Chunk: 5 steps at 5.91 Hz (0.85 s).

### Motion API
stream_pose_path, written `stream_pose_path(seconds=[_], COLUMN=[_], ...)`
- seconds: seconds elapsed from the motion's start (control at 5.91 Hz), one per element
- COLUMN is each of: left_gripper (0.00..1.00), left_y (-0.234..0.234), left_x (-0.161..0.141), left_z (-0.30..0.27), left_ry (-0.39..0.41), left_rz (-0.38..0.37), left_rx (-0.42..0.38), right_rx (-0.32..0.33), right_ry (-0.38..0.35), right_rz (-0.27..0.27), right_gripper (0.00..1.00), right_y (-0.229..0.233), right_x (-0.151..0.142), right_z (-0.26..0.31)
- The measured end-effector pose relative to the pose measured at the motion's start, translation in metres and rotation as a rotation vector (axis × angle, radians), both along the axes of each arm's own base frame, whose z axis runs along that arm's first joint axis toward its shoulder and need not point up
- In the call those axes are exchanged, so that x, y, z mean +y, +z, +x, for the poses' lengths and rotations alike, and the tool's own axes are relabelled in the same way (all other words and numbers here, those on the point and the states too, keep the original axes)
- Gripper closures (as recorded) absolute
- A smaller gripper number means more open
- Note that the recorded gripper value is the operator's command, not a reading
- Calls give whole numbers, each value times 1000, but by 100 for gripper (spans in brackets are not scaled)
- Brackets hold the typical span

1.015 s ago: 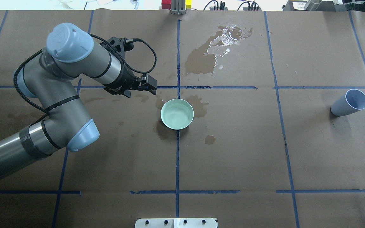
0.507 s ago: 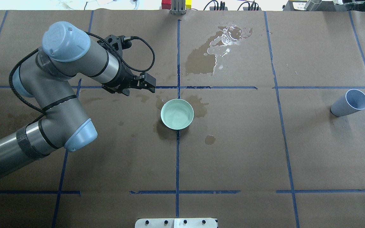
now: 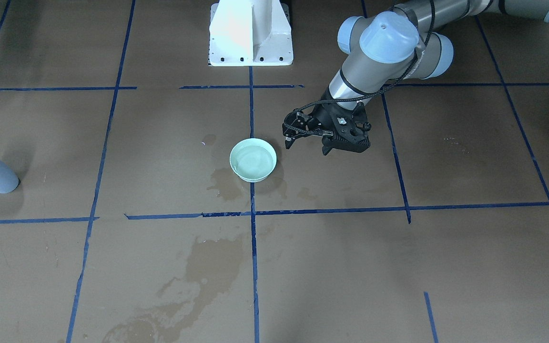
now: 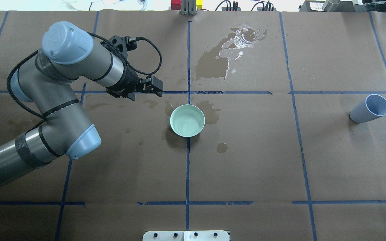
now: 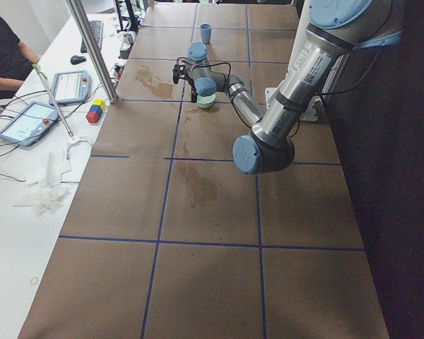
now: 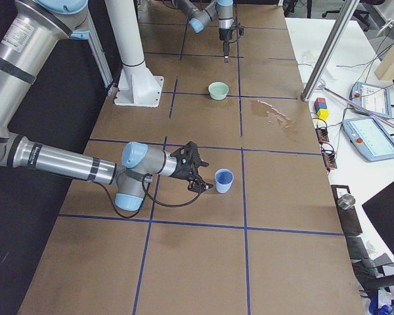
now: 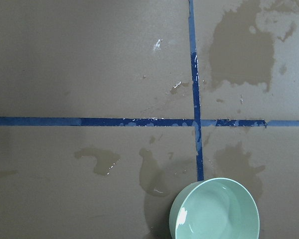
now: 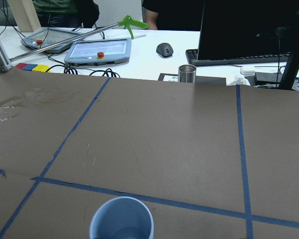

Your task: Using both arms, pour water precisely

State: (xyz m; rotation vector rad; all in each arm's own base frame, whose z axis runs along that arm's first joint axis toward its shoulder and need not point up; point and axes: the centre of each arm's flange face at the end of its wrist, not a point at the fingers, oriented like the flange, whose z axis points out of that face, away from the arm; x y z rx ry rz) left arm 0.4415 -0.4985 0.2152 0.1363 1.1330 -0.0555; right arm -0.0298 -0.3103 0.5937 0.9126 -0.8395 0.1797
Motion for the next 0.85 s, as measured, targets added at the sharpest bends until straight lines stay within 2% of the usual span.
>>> stream_pose_path(seconds=[0.51,0.68,0.85], left_gripper=[0,0,0], left_y=[7,8,8], left_x=[-4,-5,-7], left_z=[-5,-6,-9], left_ry=[-9,-11,-16], left_rz=[-6,-7,-7], left_rx=[-8,-9,-9], right_rx=[4,13,31], right_ry=[67,104,178], right_rz=[37,43,81], right_gripper=[4,3,1], right_y=[-1,5,12], right_x=[-10,-7,6], right_z=[-67,-90,-127])
